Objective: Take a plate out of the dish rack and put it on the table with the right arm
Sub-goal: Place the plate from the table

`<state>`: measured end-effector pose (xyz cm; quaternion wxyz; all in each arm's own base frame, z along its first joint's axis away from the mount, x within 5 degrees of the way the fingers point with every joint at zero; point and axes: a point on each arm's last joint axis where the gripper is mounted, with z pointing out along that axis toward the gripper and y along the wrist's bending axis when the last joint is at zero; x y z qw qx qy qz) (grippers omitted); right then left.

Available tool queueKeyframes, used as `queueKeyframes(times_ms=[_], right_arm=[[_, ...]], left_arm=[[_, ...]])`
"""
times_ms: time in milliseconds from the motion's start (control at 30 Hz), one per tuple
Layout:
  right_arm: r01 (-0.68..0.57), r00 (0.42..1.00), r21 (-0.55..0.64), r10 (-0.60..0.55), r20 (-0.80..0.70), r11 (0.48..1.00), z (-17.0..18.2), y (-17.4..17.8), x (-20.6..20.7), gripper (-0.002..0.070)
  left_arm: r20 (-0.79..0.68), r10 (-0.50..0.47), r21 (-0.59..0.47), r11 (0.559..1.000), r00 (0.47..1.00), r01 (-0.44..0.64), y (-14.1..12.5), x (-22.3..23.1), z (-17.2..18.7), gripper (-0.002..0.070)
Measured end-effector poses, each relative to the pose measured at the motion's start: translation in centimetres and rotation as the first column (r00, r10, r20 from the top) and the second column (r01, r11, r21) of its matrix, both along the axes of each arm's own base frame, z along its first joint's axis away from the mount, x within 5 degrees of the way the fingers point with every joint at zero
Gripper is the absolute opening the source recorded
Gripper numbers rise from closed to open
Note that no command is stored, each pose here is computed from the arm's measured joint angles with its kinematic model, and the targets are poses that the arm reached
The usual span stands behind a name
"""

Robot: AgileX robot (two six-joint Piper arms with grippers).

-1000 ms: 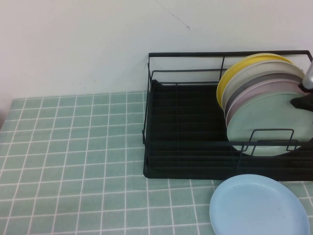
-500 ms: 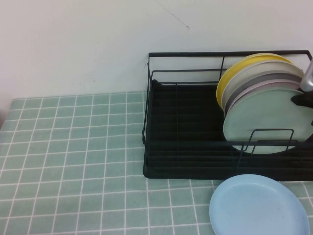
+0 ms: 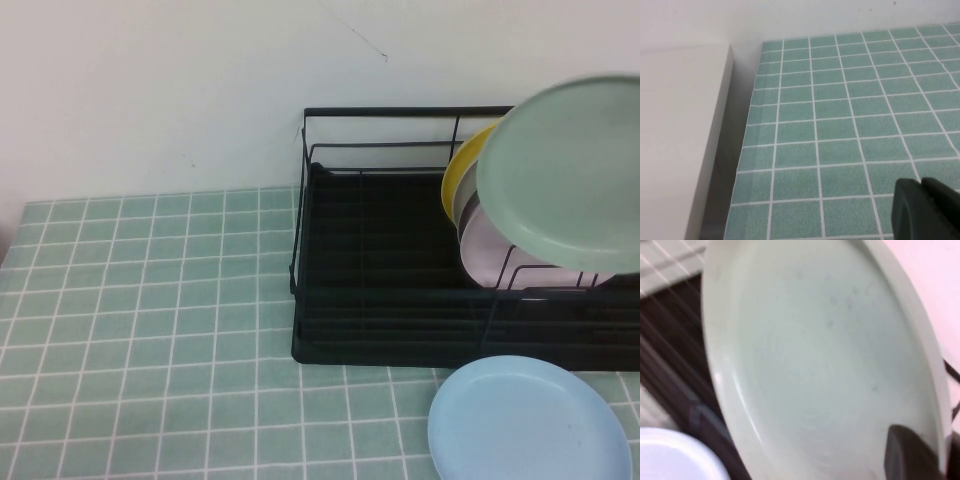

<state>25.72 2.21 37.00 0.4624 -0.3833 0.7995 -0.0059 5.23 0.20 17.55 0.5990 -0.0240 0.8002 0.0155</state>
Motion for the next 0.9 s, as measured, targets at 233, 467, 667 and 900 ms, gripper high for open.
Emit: queueKeyframes(times_ms=[233,467,667,900], right_arm=[[0.142,0.981,0.163,-0.116,-0.157,0.976,3.1,0.4,-7.6,0.0077],[0.325,0.866,0.247,-0.182,-0.465,0.913,-1.0,0.9,-11.6,0.0077],[0.412,0.749,0.243,-0.174,-0.640,0.878,-7.7,1.2,-11.7,0.0077],[0.471,0.687,0.246,-0.177,-0.705,0.847,-11.8,1.2,-9.1,0.0077]], left_arm=[[0.000,0.000,0.000,1.000,1.000,0.000,0.0,0.0,0.0,-0.0004],[0.000,0.000,0.000,1.000,1.000,0.000,0.0,0.0,0.0,-0.0004],[0.000,0.000,0.000,1.000,1.000,0.000,0.0,0.0,0.0,-0.0004],[0.000,0.000,0.000,1.000,1.000,0.000,0.0,0.0,0.0,-0.0004]])
